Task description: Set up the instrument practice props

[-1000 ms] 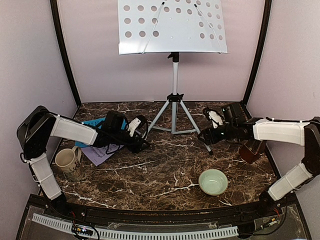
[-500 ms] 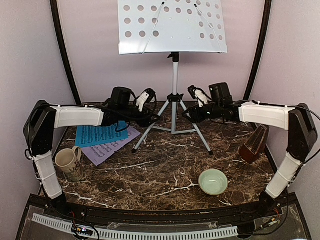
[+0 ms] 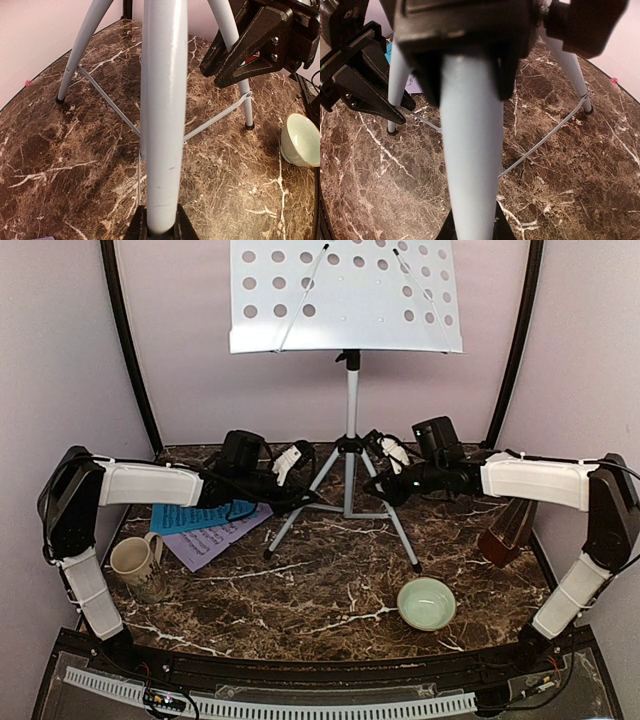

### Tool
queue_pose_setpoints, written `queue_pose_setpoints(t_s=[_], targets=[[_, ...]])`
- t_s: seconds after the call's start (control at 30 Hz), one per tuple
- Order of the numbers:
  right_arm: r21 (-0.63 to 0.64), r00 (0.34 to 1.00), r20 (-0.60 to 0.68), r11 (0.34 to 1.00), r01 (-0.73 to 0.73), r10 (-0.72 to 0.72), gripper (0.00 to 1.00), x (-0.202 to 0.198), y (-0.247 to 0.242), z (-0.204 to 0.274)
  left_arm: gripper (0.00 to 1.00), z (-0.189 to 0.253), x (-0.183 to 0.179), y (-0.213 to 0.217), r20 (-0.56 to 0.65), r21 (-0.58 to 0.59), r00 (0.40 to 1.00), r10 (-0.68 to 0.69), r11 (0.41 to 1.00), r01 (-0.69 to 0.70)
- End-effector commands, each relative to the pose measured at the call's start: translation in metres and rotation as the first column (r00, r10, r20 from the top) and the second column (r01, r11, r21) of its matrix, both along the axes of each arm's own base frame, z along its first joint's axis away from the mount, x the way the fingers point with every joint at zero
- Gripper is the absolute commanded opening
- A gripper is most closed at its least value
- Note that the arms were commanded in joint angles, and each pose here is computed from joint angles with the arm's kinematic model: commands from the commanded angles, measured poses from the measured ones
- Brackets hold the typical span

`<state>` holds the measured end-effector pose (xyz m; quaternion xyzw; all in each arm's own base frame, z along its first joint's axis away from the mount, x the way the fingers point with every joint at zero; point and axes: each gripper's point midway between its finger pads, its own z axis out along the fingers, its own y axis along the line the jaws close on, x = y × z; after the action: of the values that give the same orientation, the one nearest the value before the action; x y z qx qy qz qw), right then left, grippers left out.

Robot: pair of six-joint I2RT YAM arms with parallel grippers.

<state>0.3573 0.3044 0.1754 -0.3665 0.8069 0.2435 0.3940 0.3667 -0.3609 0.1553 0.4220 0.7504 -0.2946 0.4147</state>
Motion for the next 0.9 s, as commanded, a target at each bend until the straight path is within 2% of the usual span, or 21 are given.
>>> queue_pose_setpoints(t_s=[0.0, 0.2, 0.37, 0.53, 0.57, 0.7, 0.87], targets=[[-0.054, 0.943, -0.210, 0.966, 0.252, -0.258, 0.00, -0.001, -0.057, -0.030, 0.00, -0.031, 0.008, 0.045, -0.204, 0.052, 0.961, 0.188, 0.982, -0.182], [0.016, 0.954, -0.185, 0.970, 0.242, -0.235, 0.00, 0.002, -0.036, -0.023, 0.00, -0.045, 0.052, 0.028, -0.175, 0.089, 0.956, 0.234, 0.971, -0.221], [0.051, 0.942, -0.129, 0.947, 0.318, -0.309, 0.00, 0.017, -0.028, -0.004, 0.00, -0.035, 0.101, 0.019, -0.089, 0.115, 0.957, 0.277, 0.957, -0.267], [0.004, 0.910, -0.146, 0.919, 0.394, -0.389, 0.00, 0.020, -0.013, -0.021, 0.00, -0.029, 0.137, 0.030, -0.056, 0.120, 0.948, 0.313, 0.945, -0.305], [0.031, 0.906, -0.142, 0.913, 0.408, -0.400, 0.00, 0.024, -0.005, -0.010, 0.00, -0.027, 0.144, 0.033, -0.044, 0.122, 0.946, 0.320, 0.942, -0.313], [0.087, 0.892, -0.164, 0.895, 0.438, -0.421, 0.00, 0.023, 0.026, -0.001, 0.00, -0.015, 0.162, 0.033, -0.009, 0.122, 0.950, 0.313, 0.943, -0.309], [0.099, 0.883, -0.179, 0.885, 0.456, -0.435, 0.00, 0.011, 0.063, 0.001, 0.00, -0.015, 0.168, 0.026, 0.003, 0.121, 0.959, 0.282, 0.952, -0.280]])
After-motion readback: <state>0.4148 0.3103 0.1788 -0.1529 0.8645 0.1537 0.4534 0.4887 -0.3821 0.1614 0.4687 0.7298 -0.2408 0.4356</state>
